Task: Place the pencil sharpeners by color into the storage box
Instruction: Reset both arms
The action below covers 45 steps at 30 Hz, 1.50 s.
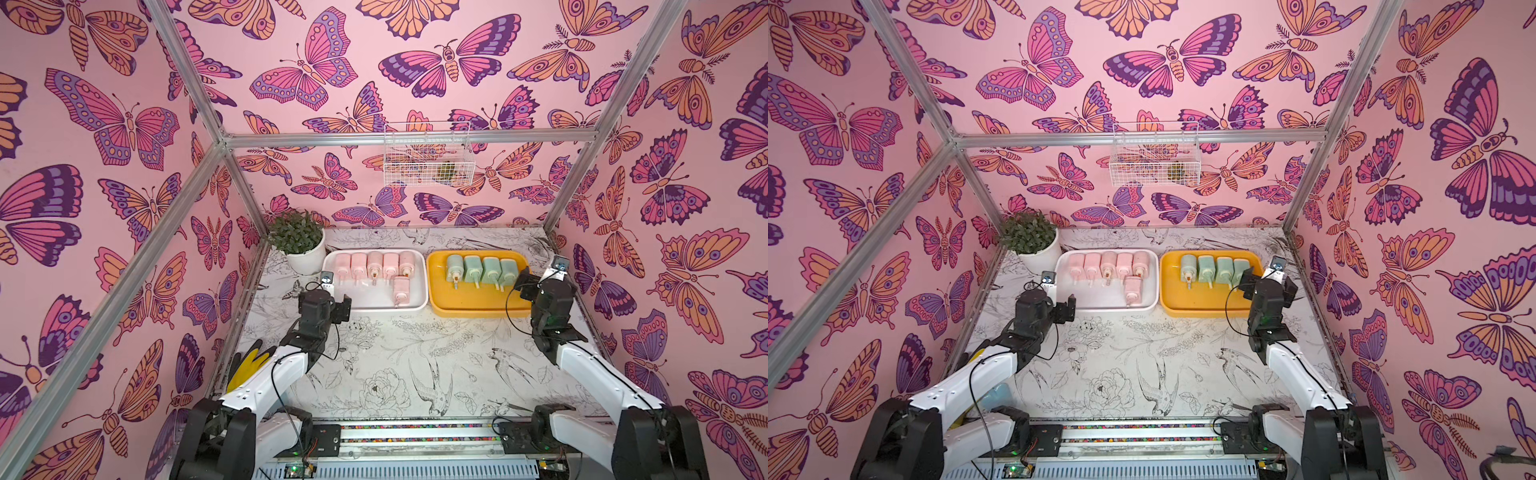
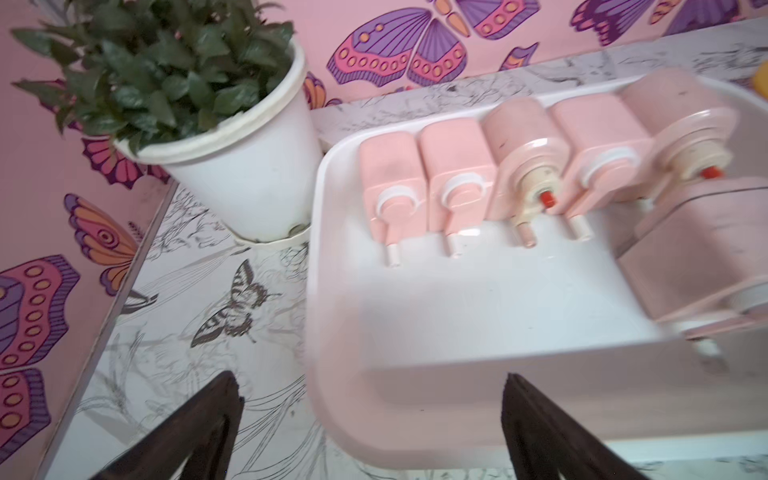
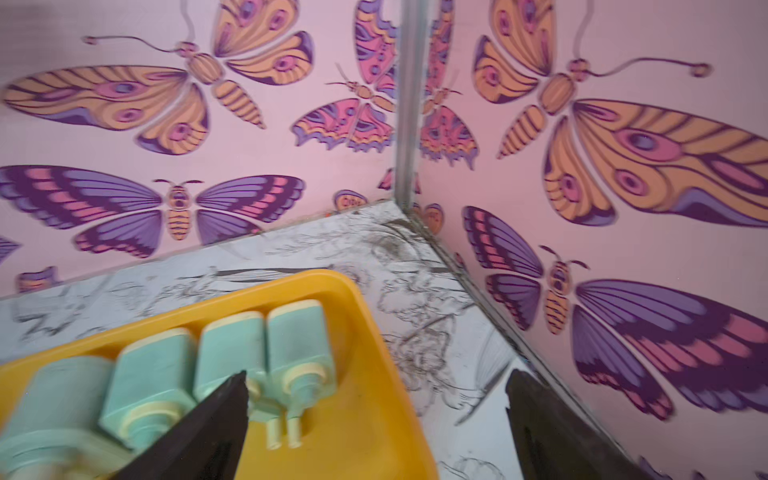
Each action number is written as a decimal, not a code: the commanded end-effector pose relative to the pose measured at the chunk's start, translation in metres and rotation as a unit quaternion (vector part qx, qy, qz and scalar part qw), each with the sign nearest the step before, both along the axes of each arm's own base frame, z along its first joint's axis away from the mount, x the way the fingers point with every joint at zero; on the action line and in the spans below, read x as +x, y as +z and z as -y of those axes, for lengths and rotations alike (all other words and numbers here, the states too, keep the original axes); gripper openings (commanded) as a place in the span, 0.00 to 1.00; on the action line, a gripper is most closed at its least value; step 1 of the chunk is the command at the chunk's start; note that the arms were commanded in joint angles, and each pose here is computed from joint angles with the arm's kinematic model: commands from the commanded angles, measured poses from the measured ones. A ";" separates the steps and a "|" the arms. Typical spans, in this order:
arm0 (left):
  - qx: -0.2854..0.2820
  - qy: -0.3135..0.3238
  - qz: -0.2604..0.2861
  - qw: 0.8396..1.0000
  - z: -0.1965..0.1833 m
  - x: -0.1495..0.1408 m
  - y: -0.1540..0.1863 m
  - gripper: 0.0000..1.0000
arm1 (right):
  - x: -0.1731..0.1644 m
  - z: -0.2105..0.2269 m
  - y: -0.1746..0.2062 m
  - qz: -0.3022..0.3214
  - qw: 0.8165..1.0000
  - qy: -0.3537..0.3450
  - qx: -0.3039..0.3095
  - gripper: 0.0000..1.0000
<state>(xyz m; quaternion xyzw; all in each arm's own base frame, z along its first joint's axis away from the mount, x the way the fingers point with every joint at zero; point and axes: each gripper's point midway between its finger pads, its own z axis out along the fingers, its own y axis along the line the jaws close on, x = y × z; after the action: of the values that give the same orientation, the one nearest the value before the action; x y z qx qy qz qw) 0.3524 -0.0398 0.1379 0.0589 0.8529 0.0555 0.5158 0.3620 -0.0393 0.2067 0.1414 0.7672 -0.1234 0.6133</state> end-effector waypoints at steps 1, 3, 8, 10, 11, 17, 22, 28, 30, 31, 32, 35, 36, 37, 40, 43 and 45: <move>-0.021 -0.015 0.020 0.999 -0.006 0.005 0.003 1.00 | -0.017 0.028 -0.010 -0.020 0.998 -0.058 -0.015 0.99; -0.058 0.006 0.010 0.998 -0.022 0.005 -0.011 1.00 | -0.024 0.038 -0.020 -0.029 0.997 -0.071 -0.010 0.99; -0.088 0.006 -0.013 0.996 -0.037 0.021 -0.036 1.00 | -0.033 0.046 -0.036 -0.048 0.996 -0.076 -0.001 0.99; -0.091 -0.008 -0.024 0.996 -0.032 0.030 -0.043 1.00 | -0.034 0.045 -0.040 -0.054 0.996 -0.070 0.001 0.99; -0.091 -0.008 -0.040 0.995 -0.032 0.033 -0.045 1.00 | -0.035 0.044 -0.043 -0.059 0.996 -0.066 0.003 0.99; -0.092 -0.021 -0.027 0.995 -0.033 0.046 -0.043 1.00 | -0.039 0.040 -0.050 -0.073 0.996 -0.050 0.006 0.99; -0.100 -0.035 0.005 0.994 -0.028 0.041 -0.043 1.00 | -0.037 0.039 -0.049 -0.071 0.996 -0.045 0.008 0.99; -0.092 0.008 0.048 0.995 -0.043 0.032 -0.019 1.00 | -0.037 0.041 -0.057 -0.102 0.993 -0.051 0.036 0.99; -0.103 0.023 0.041 0.994 -0.046 0.030 -0.009 1.00 | -0.037 0.041 -0.065 -0.132 0.987 -0.047 0.082 0.99; -0.118 0.039 0.034 0.992 -0.048 0.029 -0.008 1.00 | -0.038 0.043 -0.068 -0.145 0.983 -0.055 0.101 0.99; -0.134 0.053 0.041 0.989 -0.051 0.028 0.003 1.00 | -0.040 0.044 -0.072 -0.161 0.979 -0.060 0.112 0.99; -0.164 0.109 0.010 0.980 -0.061 0.024 0.004 1.00 | -0.045 0.051 -0.080 -0.188 0.970 -0.072 0.135 0.99; -0.170 0.115 -0.008 0.979 -0.061 0.022 0.001 1.00 | -0.044 0.049 -0.081 -0.191 0.969 -0.064 0.140 0.99; -0.178 0.111 -0.022 0.978 -0.057 0.020 -0.001 1.00 | -0.043 0.046 -0.081 -0.190 0.970 -0.054 0.142 0.99; -0.162 0.090 -0.019 0.983 -0.054 0.014 0.000 1.00 | -0.041 0.030 -0.079 -0.173 0.974 0.000 0.145 0.97; -0.103 0.117 0.008 0.988 -0.073 0.010 -0.001 1.00 | -0.036 0.025 -0.078 -0.131 0.983 0.026 0.129 0.95; -0.090 0.097 -0.002 0.991 -0.069 0.012 -0.011 1.00 | -0.030 0.025 -0.075 -0.101 0.987 0.032 0.122 0.96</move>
<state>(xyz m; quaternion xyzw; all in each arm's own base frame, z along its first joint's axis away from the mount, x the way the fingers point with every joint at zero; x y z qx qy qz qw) 0.3714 0.0199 0.1456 -0.0860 0.8457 -0.0096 0.5265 0.3210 -0.0721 0.1232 0.2032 0.8576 -0.0439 0.4704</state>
